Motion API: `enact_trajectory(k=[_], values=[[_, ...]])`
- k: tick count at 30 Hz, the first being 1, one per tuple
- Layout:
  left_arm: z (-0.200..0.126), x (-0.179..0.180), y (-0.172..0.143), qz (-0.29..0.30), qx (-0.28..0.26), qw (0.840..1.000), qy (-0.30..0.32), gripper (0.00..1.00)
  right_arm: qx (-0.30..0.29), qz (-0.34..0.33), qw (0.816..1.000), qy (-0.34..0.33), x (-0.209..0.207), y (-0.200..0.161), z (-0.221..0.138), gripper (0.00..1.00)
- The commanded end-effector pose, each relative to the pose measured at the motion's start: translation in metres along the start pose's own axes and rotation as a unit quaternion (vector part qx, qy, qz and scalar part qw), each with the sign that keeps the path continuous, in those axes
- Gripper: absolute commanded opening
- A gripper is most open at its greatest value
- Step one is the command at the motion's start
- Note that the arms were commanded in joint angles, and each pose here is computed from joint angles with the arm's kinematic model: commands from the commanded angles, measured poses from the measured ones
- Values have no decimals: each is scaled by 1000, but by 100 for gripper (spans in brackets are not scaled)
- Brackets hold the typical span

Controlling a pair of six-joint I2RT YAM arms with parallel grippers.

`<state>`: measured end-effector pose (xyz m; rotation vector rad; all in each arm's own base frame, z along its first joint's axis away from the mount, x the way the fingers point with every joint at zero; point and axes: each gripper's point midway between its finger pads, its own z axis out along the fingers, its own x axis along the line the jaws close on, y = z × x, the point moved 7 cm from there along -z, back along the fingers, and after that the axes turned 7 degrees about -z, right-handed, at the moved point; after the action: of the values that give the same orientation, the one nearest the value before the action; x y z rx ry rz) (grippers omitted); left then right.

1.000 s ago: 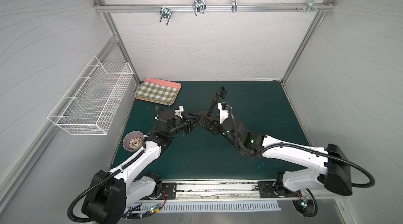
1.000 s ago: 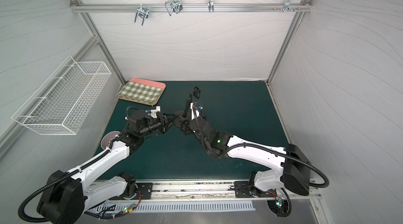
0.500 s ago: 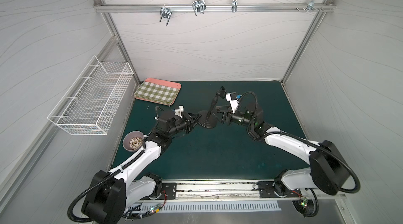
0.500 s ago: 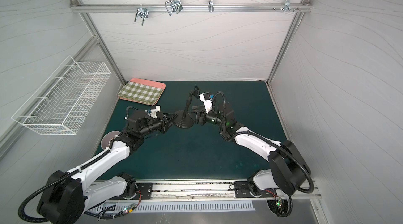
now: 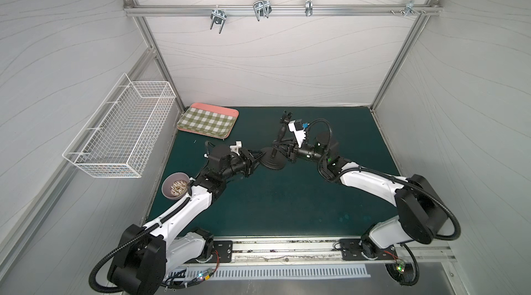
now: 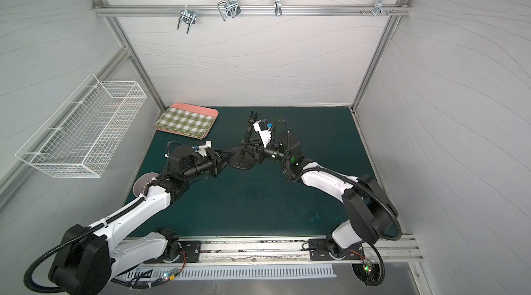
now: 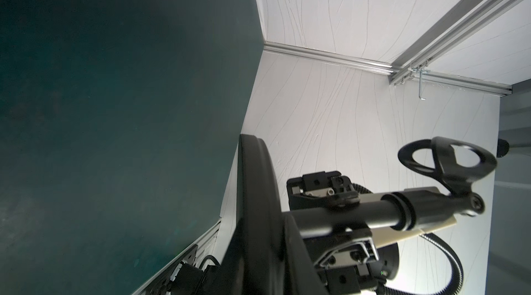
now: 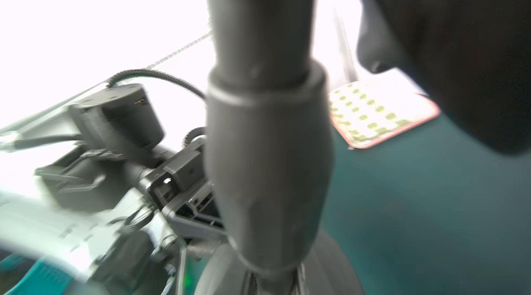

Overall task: Assemble a microphone stand
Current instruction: Screw the microphone stand pole into the microphone stand base.

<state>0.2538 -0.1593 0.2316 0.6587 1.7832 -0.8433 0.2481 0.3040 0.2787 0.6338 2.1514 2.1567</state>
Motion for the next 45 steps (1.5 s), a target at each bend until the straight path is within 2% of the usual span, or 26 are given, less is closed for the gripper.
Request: enact_trajectory(k=[1,3,5,9,11,14,16,18,21,25,31,38,45], values=[[-9,-53,-14,77,19,992,-94,0,5,-6,995,-96,32,4,0,12],[-10,-53,-14,79,18,992,-92,0,10,-3,987,-162,42,2,1,8],[-10,-52,-14,77,17,993,-92,0,17,25,968,-250,46,0,0,9],[-10,-49,-13,77,16,993,-89,0,15,38,948,-315,58,3,9,10],[-10,-47,-13,76,16,993,-87,0,13,33,944,-329,62,5,14,19],[-10,-44,-12,77,13,993,-85,0,25,30,943,-330,64,7,16,51],[-10,-42,-12,73,11,994,-81,0,29,21,943,-330,64,7,11,62],[-10,-40,-11,74,10,994,-80,0,26,13,944,-329,62,7,2,67],[-10,-35,-10,70,5,995,-68,0,23,8,956,-291,55,5,-14,70],[-9,-34,-10,68,8,995,-68,0,20,31,977,-210,36,2,-35,71],[-10,-33,-10,68,7,995,-68,0,26,52,994,-95,11,5,-53,72],[-13,-37,-12,73,10,994,-84,0,11,16,999,43,4,13,-46,70],[-15,-41,-14,75,14,993,-87,0,-6,-19,996,85,0,23,-31,67]])
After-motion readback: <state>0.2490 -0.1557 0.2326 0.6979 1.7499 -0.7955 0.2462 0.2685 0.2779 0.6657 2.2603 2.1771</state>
